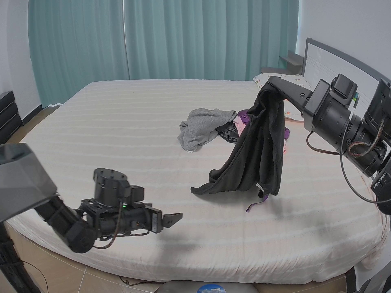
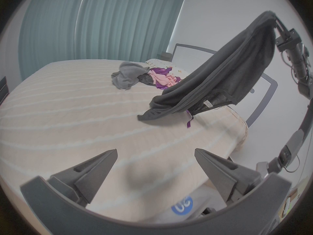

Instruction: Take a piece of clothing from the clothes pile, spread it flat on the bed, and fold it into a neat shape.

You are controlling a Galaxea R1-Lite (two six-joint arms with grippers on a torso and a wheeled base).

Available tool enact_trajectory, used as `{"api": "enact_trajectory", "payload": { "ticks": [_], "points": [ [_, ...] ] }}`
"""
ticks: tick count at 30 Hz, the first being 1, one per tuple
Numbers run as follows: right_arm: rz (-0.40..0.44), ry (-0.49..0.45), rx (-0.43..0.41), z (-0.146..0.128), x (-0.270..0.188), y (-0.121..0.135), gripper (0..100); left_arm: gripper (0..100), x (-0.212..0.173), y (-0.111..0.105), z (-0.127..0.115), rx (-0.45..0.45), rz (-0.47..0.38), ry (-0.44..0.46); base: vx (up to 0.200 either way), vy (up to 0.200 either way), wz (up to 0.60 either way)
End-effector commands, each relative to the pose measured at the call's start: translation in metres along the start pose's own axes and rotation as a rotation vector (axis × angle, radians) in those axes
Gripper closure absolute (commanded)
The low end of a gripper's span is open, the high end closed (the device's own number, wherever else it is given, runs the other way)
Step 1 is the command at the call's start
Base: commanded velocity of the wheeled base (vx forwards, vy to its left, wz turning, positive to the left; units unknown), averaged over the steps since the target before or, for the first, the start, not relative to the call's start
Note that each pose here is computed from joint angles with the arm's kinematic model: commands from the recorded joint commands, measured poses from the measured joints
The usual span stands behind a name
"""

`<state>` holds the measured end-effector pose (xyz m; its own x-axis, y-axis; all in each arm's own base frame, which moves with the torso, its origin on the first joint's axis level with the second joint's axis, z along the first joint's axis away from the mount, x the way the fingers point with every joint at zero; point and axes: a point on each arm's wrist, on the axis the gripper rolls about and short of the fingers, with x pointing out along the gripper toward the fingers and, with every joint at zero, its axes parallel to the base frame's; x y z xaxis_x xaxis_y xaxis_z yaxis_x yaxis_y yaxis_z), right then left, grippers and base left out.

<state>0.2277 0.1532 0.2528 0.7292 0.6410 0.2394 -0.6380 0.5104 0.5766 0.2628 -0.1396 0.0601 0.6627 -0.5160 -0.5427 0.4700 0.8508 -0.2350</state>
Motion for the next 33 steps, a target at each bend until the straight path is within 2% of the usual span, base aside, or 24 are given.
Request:
{"api": "enact_trajectory", "payload": {
  "ticks": [1, 7, 14, 21, 22, 25, 29, 33],
  "points": [
    [0.018, -0.005, 0.001, 0.002, 0.003, 0.005, 100, 0, 0.092, -0.013, -0.021, 0.015, -0.033, 0.036, 0.0, 0.0, 0.0],
    [0.024, -0.01, -0.001, 0.003, 0.003, 0.006, 100, 0, 0.12, -0.009, -0.018, 0.016, -0.035, 0.009, 0.0, 0.0, 0.0],
    [0.029, -0.016, -0.002, 0.005, 0.004, 0.008, 100, 0, 0.161, -0.004, -0.003, 0.018, -0.042, -0.073, 0.0, 0.0, 0.0],
    [0.026, -0.02, -0.003, 0.006, 0.003, 0.007, 100, 0, 0.182, -0.006, 0.006, 0.022, -0.055, -0.105, 0.0, 0.0, 0.0],
    [0.026, -0.02, -0.003, 0.006, 0.003, 0.007, 100, 100, 0.183, -0.006, 0.006, 0.022, -0.056, -0.1, 0.0, 0.0, 0.0],
    [0.024, -0.02, -0.002, 0.006, 0.003, 0.006, 100, 100, 0.183, -0.007, 0.006, 0.015, -0.058, -0.097, 0.0, 0.0, 0.0],
    [0.009, -0.031, -0.004, 0.009, 0.002, 0.002, 100, 100, 0.18, -0.007, 0.004, -0.043, -0.048, -0.088, 0.0, 0.0, 0.0],
    [-0.045, -0.035, -0.008, 0.011, 0.001, -0.015, 100, 100, 0.146, -0.009, 0.017, -0.146, -0.043, -0.102, 0.0, 0.0, 0.0]
  ]
}}
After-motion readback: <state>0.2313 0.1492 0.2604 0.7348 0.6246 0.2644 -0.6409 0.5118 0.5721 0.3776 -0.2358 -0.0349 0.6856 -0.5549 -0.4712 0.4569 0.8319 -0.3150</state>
